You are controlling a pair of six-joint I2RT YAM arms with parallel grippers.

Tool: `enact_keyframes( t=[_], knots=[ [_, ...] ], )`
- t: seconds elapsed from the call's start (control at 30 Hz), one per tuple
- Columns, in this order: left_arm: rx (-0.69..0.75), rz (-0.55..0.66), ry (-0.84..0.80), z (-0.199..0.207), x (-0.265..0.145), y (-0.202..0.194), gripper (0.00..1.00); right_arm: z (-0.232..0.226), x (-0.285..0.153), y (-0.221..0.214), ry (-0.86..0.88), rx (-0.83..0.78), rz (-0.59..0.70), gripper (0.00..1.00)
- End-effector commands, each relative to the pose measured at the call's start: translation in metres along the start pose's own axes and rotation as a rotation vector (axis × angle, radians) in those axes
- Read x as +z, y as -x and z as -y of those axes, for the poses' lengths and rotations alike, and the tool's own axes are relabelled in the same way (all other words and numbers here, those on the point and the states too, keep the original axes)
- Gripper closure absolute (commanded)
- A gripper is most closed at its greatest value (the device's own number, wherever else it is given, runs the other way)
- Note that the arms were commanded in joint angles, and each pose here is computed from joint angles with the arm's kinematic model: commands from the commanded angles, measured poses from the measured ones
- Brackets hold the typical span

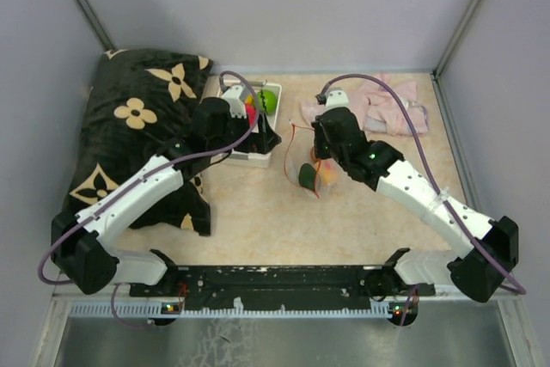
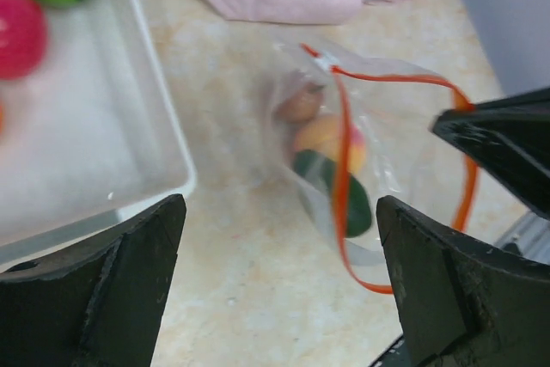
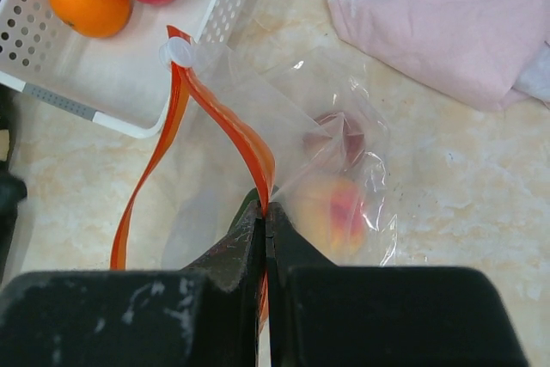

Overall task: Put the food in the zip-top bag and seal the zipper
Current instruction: Pick up the fake fruit from the bin.

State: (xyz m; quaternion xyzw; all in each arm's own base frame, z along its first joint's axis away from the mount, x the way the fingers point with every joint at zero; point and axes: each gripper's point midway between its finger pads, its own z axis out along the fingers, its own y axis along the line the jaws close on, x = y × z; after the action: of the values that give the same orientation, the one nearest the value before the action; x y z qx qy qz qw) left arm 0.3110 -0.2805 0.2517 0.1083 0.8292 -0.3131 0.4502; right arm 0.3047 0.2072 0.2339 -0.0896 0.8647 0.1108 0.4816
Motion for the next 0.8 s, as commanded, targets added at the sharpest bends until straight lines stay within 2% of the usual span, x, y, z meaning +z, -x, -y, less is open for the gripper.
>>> enact_keyframes(
  t=[0.0,0.3,0.77],
  knots=[
    [0.058,-0.093,0.191,-0.060,0.002,-0.009,0.02,0.000,-0.011,0.025,0.006,-0.006,0.096,1.00],
    [0.105,-0.186,0.461,-0.147,0.013,0.017,0.00,0.001,-0.014,0.029,0.005,-0.041,0.102,1.00],
    [0.136,-0.334,0.574,-0.221,0.064,0.009,0.01,0.001,-0.008,0.021,0.007,-0.066,0.077,1.00]
  ],
)
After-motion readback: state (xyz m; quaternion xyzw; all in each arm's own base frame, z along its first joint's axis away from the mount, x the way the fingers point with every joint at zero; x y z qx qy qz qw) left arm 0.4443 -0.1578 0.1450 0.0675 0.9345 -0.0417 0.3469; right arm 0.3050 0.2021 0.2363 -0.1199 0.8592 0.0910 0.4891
